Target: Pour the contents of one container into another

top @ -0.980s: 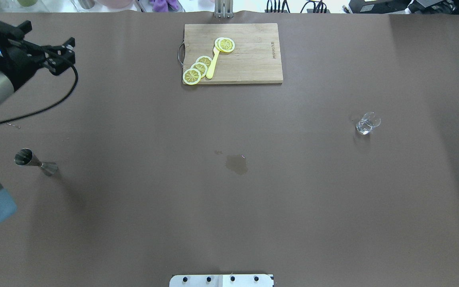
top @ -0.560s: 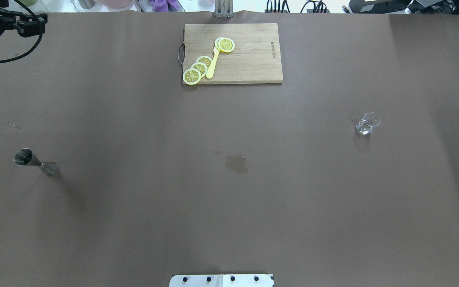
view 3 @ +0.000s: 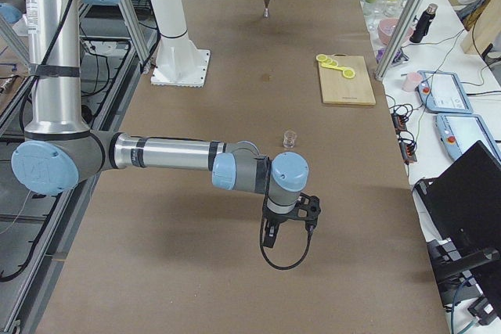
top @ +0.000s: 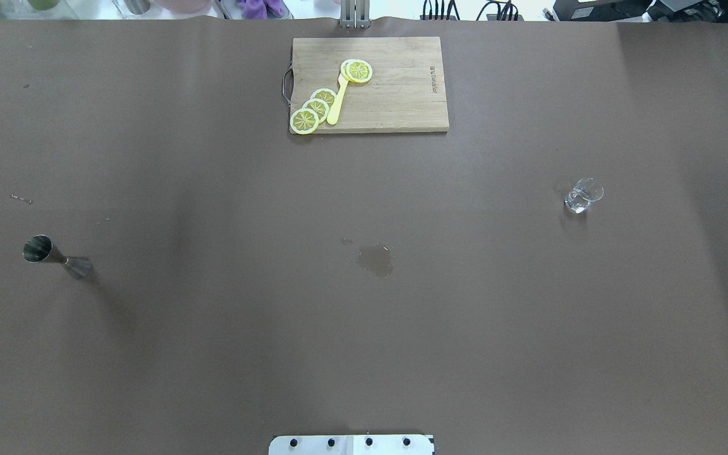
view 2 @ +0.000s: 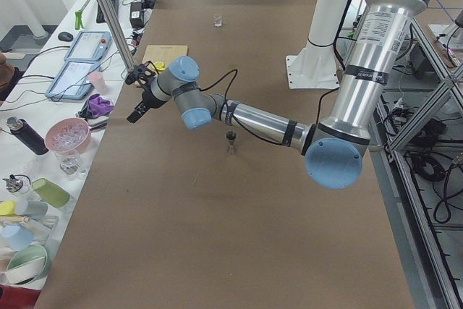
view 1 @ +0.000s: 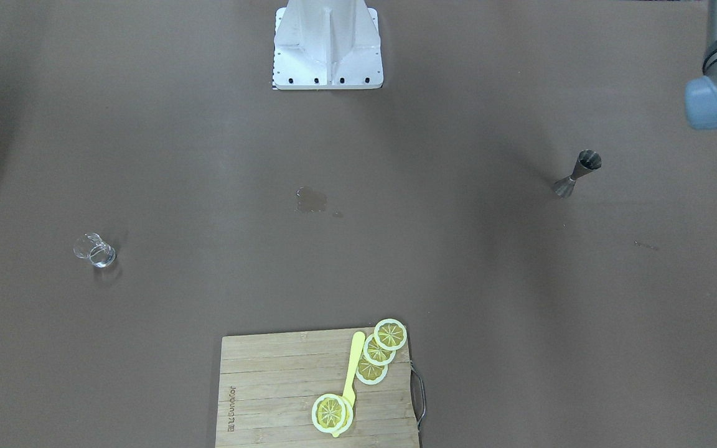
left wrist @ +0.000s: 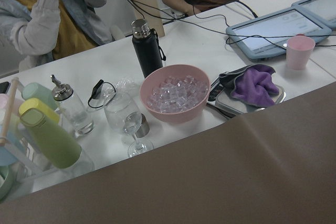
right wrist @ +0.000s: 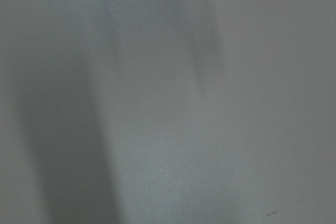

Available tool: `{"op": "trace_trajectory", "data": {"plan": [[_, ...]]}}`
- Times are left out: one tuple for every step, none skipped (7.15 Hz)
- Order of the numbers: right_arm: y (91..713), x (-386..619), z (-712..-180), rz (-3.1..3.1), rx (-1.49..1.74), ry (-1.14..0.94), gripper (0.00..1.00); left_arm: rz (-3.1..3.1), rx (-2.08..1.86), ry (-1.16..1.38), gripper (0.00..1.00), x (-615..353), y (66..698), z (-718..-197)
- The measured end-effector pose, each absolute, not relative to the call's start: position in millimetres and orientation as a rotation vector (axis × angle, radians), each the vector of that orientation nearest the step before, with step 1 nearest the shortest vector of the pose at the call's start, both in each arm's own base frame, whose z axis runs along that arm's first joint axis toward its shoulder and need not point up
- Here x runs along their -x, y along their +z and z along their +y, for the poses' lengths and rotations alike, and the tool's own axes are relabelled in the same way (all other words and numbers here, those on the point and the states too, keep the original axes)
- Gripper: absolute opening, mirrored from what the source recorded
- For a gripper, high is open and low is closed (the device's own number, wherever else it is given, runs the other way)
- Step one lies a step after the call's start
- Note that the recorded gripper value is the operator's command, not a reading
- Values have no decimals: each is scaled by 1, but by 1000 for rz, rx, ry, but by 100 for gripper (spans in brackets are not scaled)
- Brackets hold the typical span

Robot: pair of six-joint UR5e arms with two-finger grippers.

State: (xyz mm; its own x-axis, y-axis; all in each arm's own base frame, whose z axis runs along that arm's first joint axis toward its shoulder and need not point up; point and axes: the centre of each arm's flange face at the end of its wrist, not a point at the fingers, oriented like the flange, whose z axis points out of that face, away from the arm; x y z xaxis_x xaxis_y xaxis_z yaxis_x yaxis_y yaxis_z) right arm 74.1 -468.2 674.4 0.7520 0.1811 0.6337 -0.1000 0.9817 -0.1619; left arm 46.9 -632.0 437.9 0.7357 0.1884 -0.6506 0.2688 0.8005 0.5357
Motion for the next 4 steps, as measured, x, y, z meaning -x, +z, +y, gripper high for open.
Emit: {"op": "trace_trajectory", "data": {"plan": [[675,-74,-468,-703,121,155,100,802,-543,-84,99,-20,446,-630],[675,-74,-468,-704,123,156,100,842,-456,-115,99,-1,459,-624],[675,-74,-468,-704,124,157,100,882,-360,-148,99,12,481,-611],[676,-74,-467,-705,125,157,100,914,-267,-162,99,19,516,-589]]}}
